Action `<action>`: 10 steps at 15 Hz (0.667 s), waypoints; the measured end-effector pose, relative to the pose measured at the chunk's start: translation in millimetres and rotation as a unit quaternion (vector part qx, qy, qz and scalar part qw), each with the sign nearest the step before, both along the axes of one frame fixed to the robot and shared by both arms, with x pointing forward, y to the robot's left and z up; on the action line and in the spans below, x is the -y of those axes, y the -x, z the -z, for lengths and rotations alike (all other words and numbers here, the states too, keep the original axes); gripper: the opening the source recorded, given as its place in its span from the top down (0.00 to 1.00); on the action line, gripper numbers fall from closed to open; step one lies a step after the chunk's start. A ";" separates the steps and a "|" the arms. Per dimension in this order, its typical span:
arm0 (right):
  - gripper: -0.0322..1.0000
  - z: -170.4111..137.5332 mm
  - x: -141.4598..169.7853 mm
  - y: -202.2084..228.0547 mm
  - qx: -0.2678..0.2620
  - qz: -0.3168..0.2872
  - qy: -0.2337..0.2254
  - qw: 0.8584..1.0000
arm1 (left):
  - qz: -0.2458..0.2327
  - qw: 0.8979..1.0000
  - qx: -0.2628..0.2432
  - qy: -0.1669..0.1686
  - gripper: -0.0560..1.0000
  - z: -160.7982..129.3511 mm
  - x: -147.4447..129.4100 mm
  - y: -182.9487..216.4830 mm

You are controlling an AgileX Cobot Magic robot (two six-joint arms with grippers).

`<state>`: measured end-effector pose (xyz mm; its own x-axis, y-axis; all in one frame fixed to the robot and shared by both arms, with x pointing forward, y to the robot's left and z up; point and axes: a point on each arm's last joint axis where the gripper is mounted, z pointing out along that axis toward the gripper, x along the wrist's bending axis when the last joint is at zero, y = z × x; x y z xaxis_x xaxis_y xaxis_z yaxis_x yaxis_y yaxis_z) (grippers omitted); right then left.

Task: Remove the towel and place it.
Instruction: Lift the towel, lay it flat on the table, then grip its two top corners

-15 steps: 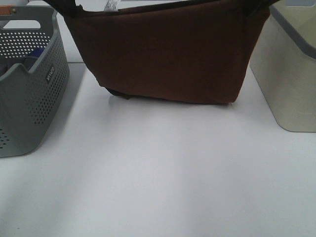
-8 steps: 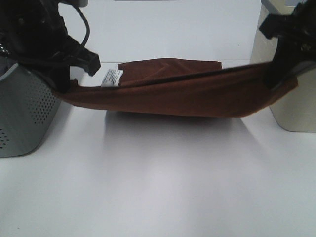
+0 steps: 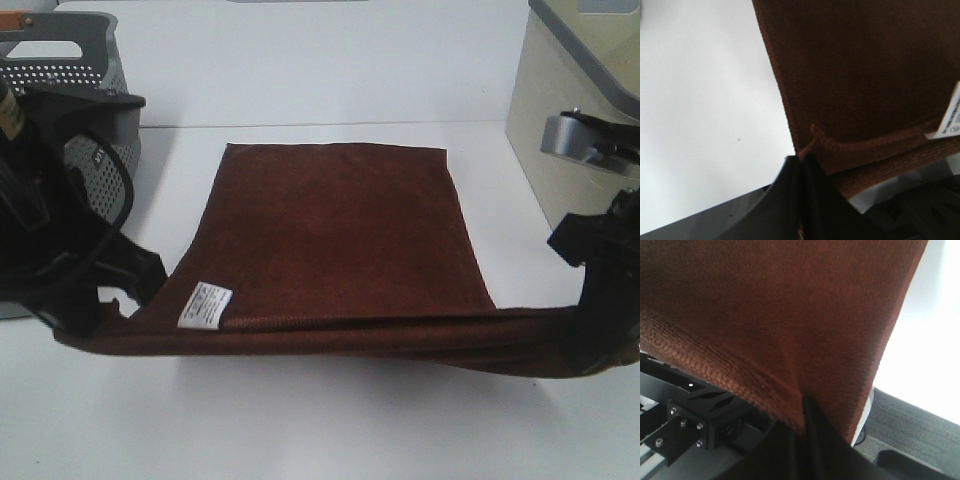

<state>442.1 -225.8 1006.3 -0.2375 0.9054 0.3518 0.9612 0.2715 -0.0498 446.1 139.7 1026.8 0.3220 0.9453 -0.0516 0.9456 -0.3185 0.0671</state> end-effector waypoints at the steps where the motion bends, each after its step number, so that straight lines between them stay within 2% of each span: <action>1: 0.97 2.7 1.1 5.5 -0.005 0.000 0.001 1.000 | 0.004 1.000 -0.016 -0.001 0.95 6.4 2.0 6.9; 5: 0.97 11.9 5.7 25.6 -0.022 -0.002 0.008 1.000 | 0.038 0.998 -0.045 -0.016 0.95 21.1 15.3 33.5; 10: 0.97 17.0 11.2 43.5 -0.026 -0.007 0.019 0.999 | 0.053 0.997 -0.058 -0.013 0.95 22.1 25.4 46.6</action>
